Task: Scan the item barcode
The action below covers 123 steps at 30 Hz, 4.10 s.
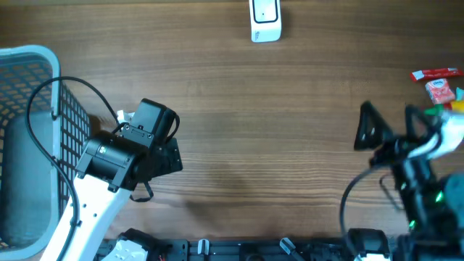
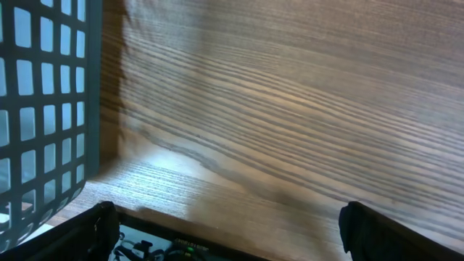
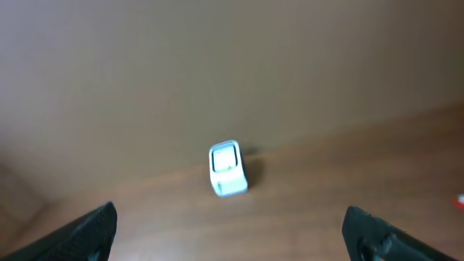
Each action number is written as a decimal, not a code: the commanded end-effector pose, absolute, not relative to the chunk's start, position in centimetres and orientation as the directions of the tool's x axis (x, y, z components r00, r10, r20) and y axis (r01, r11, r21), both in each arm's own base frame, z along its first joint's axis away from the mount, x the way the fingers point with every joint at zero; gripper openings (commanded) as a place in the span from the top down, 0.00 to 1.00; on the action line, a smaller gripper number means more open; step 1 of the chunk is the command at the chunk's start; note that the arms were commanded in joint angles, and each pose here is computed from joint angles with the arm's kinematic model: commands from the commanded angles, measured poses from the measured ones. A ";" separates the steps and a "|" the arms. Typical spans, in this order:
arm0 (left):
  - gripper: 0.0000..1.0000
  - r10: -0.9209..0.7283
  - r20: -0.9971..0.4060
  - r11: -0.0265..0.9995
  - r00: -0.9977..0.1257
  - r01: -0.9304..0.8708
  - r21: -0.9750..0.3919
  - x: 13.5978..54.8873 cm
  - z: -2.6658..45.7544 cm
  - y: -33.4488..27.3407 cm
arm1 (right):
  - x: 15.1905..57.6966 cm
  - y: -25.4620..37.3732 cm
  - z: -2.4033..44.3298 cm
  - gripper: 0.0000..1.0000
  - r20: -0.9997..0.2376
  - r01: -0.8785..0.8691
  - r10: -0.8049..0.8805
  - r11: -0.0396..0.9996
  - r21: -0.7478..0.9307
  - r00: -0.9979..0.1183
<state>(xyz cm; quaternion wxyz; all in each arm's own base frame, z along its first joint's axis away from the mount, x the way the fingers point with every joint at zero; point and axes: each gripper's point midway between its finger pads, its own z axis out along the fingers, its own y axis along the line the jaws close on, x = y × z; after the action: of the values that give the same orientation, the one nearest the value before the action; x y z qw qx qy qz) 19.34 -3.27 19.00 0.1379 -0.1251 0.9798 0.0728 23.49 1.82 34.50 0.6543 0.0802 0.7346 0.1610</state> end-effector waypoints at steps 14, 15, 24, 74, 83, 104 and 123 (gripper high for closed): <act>0.00 -0.214 -0.297 0.960 -0.930 -0.257 0.115 19.4 19.2 -3.2 | 24.1 1.4 22.0 0.00 -0.953 -0.154 0.263 0.958 0.240 0.148; 0.00 -0.213 -0.297 0.960 -0.931 -0.257 0.115 19.4 19.2 -3.2 | 24.3 1.4 21.2 0.01 -0.957 -0.146 0.265 0.958 0.247 0.117; 0.00 -0.214 -0.297 0.960 -0.930 -0.257 0.115 19.4 19.2 -3.2 | 24.6 1.3 17.8 0.00 -0.992 -0.108 0.127 0.986 0.126 -0.002; 0.00 -0.167 -0.949 0.976 -0.269 0.092 -0.198 24.0 13.6 -2.5 | 24.6 1.4 17.8 0.00 -0.991 -0.111 0.131 0.985 0.131 -0.002; 0.00 -0.096 -0.991 0.991 -0.093 0.087 -0.104 24.4 16.0 -1.4 | 24.6 1.4 17.8 0.00 -0.991 -0.111 0.131 0.985 0.131 -0.002; 0.00 -0.097 -0.992 0.990 -0.077 0.093 -0.103 24.5 15.8 -1.8 | 24.6 1.4 17.8 0.00 -0.991 -0.111 0.132 0.985 0.131 -0.002; 0.00 -0.097 -0.992 0.990 -0.081 0.092 -0.104 24.6 15.7 -1.8 | 24.6 1.4 17.8 0.01 -0.991 -0.111 0.131 0.985 0.131 -0.002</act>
<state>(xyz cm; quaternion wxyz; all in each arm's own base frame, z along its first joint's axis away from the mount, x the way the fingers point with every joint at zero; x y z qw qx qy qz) 24.49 -2.18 16.11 0.6777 -0.0002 0.7308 -0.0817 24.58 1.58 17.54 0.7007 0.0104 0.7068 0.0962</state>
